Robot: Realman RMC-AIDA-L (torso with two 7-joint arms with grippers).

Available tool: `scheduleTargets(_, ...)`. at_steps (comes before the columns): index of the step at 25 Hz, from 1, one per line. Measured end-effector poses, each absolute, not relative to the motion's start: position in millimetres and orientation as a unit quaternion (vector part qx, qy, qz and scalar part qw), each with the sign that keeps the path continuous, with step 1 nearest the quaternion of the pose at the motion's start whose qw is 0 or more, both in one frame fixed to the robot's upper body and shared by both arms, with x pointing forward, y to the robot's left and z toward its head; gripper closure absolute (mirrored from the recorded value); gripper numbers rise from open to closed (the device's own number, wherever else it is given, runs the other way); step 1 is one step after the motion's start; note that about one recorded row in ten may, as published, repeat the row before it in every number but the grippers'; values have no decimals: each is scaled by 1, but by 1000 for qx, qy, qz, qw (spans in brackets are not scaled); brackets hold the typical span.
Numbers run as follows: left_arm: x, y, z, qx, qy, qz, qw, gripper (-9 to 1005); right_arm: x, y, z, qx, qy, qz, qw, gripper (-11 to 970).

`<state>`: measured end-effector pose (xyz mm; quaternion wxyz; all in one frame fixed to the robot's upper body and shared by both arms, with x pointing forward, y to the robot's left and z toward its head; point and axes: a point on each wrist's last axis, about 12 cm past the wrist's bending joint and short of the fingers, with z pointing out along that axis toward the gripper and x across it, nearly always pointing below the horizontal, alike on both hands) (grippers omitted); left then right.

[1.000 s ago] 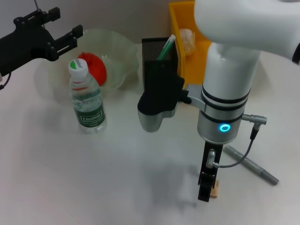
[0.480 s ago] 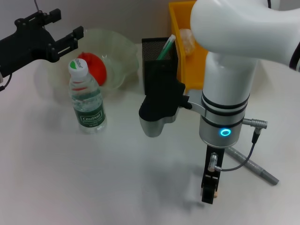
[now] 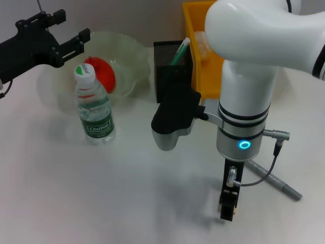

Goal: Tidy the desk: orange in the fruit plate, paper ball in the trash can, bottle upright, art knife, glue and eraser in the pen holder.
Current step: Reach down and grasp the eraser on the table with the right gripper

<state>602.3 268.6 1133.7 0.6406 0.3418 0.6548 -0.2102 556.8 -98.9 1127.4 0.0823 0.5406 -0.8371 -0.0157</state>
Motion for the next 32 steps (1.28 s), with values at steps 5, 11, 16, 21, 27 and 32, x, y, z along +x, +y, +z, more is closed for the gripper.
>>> scheduleTargets(5,602,269,1134,342,655,-210,641,311,557,-99,1127,538,-839,-15,82,265)
scheduleTargets(11,602,268,1134,343,654,-210,640,311,557,-98,1128,539,-838,-15,80,266)
scheduleTargets(16,603,268,1134,344,654,-210,641,310,558,-99,1127,536,-840,-12,83,266)
scheduleTargets(21,603,267,1135,344,653,-210,641,311,559,-100,1126,534,-841,-10,86,367)
scheduleTargets(27,604,266,1136,349,650,-207,643,311,558,-99,1125,540,-837,-1,89,427)
scheduleTargets(32,604,266,1136,349,649,-207,643,310,557,-98,1124,544,-834,3,90,466)
